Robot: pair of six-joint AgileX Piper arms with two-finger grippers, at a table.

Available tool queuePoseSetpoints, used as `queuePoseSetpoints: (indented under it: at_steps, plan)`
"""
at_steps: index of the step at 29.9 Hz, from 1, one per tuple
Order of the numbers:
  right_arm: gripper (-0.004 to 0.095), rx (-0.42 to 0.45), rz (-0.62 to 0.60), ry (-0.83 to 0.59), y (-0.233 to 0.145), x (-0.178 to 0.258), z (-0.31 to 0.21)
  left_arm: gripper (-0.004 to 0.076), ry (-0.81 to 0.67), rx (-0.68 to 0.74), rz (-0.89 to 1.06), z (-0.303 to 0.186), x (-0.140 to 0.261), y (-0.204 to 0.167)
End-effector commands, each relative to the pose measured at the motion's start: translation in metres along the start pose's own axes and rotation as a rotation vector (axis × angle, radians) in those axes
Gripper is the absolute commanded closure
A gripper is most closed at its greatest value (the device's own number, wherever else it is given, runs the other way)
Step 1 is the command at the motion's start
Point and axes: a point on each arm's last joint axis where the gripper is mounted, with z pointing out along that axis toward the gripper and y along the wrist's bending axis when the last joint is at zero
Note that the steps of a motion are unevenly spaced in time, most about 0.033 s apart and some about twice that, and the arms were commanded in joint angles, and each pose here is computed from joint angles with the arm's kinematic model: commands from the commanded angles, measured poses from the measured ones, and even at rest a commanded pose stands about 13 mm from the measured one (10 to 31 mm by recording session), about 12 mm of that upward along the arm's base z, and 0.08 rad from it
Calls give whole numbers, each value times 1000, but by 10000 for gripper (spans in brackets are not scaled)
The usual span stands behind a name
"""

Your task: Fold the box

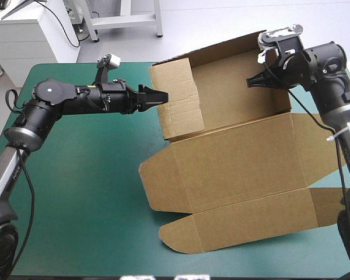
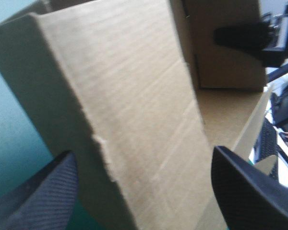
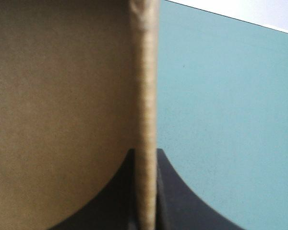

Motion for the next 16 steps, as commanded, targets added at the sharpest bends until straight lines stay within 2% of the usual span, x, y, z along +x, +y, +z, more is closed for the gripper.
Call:
queuePoseSetpoints:
  at_steps: [1,7,13,16]
  plan:
    - [925,8,19,-141,-4,-11,-33,176,-54,-53,-19,-14,-9,-15]
    - [921,-1,48,-225,-3,-16,-49,176,-66,-64,-73,-12,-9,-16]
    - [919,89,-11,-233,7,-16,-58,177,-123,-82,-69,7,-8,-32]
    - [919,97,-17,-238,13,-17,-60,178,-149,-94,-39,17,-6,-42]
